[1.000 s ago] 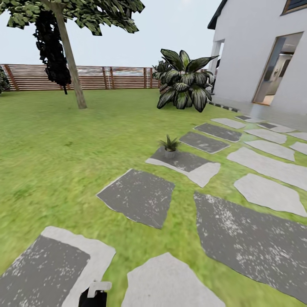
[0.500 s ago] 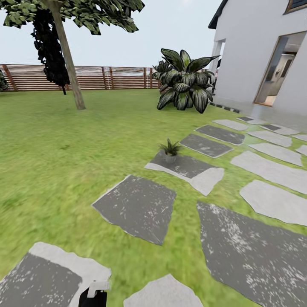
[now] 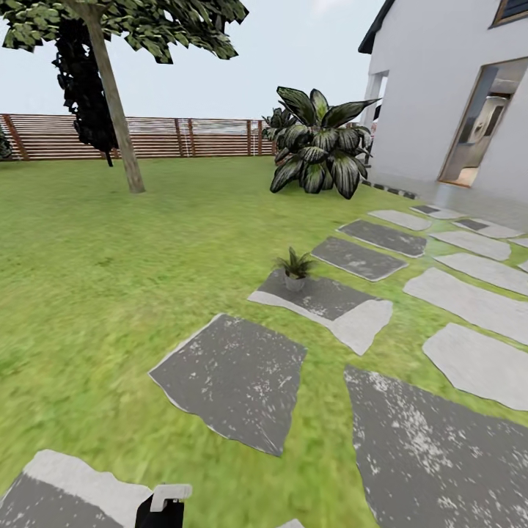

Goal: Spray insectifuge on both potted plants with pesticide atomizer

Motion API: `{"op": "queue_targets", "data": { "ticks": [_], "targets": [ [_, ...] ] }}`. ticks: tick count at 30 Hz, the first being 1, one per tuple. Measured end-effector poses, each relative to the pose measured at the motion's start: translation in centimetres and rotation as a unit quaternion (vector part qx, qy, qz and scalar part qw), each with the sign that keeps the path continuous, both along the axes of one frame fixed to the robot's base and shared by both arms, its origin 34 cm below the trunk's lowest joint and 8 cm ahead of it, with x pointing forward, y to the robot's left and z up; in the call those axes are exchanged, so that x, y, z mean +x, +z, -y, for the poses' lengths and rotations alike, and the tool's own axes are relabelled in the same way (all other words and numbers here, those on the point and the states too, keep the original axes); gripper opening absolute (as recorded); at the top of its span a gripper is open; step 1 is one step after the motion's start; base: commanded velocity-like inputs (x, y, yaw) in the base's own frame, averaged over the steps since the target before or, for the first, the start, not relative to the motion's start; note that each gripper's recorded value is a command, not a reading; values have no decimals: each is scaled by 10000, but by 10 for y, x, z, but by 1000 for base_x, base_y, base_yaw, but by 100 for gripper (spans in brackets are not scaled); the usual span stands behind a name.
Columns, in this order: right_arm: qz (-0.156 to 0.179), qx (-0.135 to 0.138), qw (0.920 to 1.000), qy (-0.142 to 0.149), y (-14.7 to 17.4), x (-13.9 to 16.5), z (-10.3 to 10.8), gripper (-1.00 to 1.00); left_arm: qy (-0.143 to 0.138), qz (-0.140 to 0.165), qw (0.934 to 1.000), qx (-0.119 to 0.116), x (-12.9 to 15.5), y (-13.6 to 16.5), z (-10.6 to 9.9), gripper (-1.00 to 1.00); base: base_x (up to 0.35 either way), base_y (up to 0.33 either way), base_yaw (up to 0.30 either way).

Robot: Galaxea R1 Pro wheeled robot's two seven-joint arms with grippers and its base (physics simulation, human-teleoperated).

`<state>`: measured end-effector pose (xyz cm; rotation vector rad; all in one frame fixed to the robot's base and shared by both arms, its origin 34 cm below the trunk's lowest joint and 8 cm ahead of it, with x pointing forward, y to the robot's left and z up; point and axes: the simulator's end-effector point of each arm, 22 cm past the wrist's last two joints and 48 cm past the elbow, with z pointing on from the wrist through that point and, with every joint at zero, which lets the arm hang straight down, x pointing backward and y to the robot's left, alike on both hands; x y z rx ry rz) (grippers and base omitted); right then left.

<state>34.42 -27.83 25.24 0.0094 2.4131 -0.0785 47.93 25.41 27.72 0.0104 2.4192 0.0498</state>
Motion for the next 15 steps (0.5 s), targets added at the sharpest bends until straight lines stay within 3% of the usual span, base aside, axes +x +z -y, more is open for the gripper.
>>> {"op": "queue_targets", "data": {
  "ticks": [15],
  "targets": [
    [2, 0, 10000, 2, 0, 0, 0, 100, 0, 0, 10000, 0, 0, 0, 0, -100, 338, 0, 0]
  ]
}}
